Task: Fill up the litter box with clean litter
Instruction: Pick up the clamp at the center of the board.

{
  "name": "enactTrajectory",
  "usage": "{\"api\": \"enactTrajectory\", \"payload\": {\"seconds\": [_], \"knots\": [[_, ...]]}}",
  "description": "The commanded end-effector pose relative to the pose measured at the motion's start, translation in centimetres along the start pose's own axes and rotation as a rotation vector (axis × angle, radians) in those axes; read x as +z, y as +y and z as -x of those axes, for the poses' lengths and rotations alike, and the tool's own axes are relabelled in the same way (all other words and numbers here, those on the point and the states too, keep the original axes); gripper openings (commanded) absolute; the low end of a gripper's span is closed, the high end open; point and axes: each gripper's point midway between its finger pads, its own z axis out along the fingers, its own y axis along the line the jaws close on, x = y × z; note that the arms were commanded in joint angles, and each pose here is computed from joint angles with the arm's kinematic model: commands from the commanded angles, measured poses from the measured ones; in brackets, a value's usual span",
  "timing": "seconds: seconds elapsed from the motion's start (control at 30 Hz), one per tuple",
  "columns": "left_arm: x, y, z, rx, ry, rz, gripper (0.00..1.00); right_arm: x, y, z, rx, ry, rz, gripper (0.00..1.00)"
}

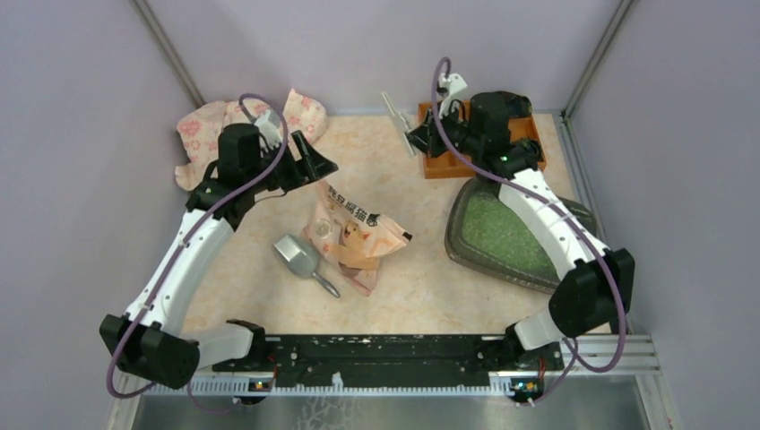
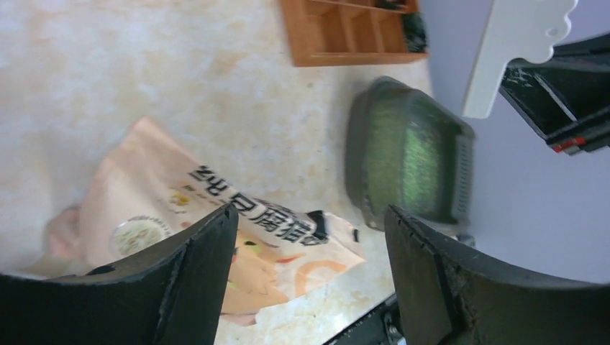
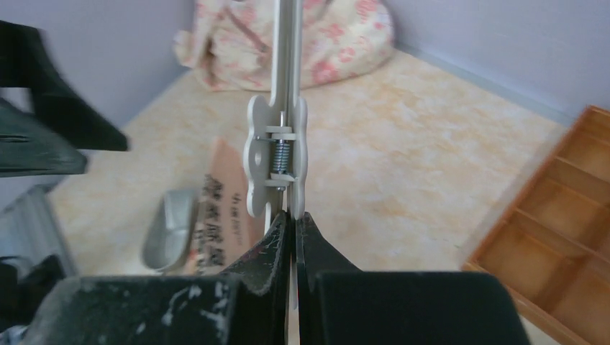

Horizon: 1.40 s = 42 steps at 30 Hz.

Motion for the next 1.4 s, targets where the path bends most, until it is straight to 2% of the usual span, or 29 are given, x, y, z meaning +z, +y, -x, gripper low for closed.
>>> {"api": "enactTrajectory", "payload": {"seconds": [0.0, 0.17, 0.33, 0.53, 0.9, 1.17, 1.3, 1.37], "knots": [[-1.6, -5.5, 0.5, 0.072, -0.073, -0.344, 0.83, -3.2, 6.7, 3.2, 0.164, -0.127, 0.361, 0.00], [-4.8, -9.8, -0.4, 0.127, -0.143, -0.668, 0.89, -5.7, 10.7, 2.5, 0.327, -0.128, 0.609, 0.00], [-6.6, -11.4, -1.0, 0.150, -0.155, -0.807, 0.90, -7.3, 12.5, 2.2, 0.410, -0.123, 0.732, 0.00], [-7.3, -12.2, -0.9, 0.143, -0.177, -0.888, 0.89, -8.6, 14.7, 1.7, 0.470, -0.115, 0.888, 0.00], [-7.1, -12.4, -0.3, 0.103, -0.195, -0.912, 0.85, -7.1, 17.4, -0.1, 0.481, -0.050, 0.933, 0.00], [-6.3, -11.8, -0.3, 0.083, -0.195, -0.873, 0.66, -5.8, 18.2, -1.7, 0.463, 0.008, 0.903, 0.00], [-6.1, -11.7, -0.3, 0.082, -0.189, -0.872, 0.53, -5.6, 18.2, -1.8, 0.464, 0.010, 0.895, 0.00], [-6.1, -11.8, -0.4, 0.083, -0.183, -0.874, 0.42, -5.7, 18.2, -1.8, 0.463, 0.006, 0.895, 0.00]]}}
